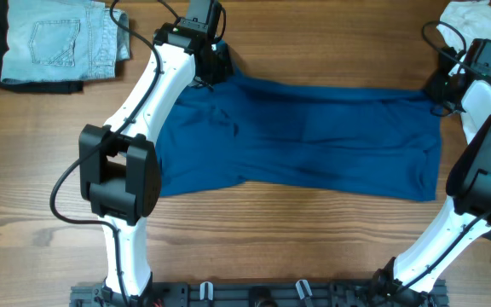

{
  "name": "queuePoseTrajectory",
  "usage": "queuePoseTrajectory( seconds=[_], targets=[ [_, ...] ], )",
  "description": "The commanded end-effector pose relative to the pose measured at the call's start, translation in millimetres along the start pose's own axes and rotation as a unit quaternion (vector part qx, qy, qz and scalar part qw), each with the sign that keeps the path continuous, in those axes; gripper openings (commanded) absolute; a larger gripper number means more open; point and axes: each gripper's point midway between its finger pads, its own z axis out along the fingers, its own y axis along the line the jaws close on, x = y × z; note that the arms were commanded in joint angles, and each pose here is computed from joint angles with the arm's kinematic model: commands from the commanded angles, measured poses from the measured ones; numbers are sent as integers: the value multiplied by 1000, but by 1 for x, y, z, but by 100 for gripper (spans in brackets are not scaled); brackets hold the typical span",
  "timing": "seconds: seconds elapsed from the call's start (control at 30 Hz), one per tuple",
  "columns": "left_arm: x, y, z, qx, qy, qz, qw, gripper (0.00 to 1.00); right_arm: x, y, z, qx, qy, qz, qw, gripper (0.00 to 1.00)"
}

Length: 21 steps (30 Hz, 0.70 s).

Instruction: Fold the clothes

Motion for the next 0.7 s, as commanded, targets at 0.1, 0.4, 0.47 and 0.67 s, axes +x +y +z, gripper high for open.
queuePoseTrajectory(
  seconds=[0.1,0.4,0.47,0.67],
  targets=[
    [-11,-4,-19,7,-24,8,1000,4,-12,15,-11,-21,12,19,1000,47],
    [-11,-4,-19,7,-24,8,1000,4,-13,21,-21,-36,30,50,998,51],
    [-11,-4,-19,7,-24,8,1000,4,-9,29,-21,-50,40,48,997,51],
    [-11,-4,-19,8,-25,8,1000,4,15,39,-12,-49,71,80,993,51]
  ],
)
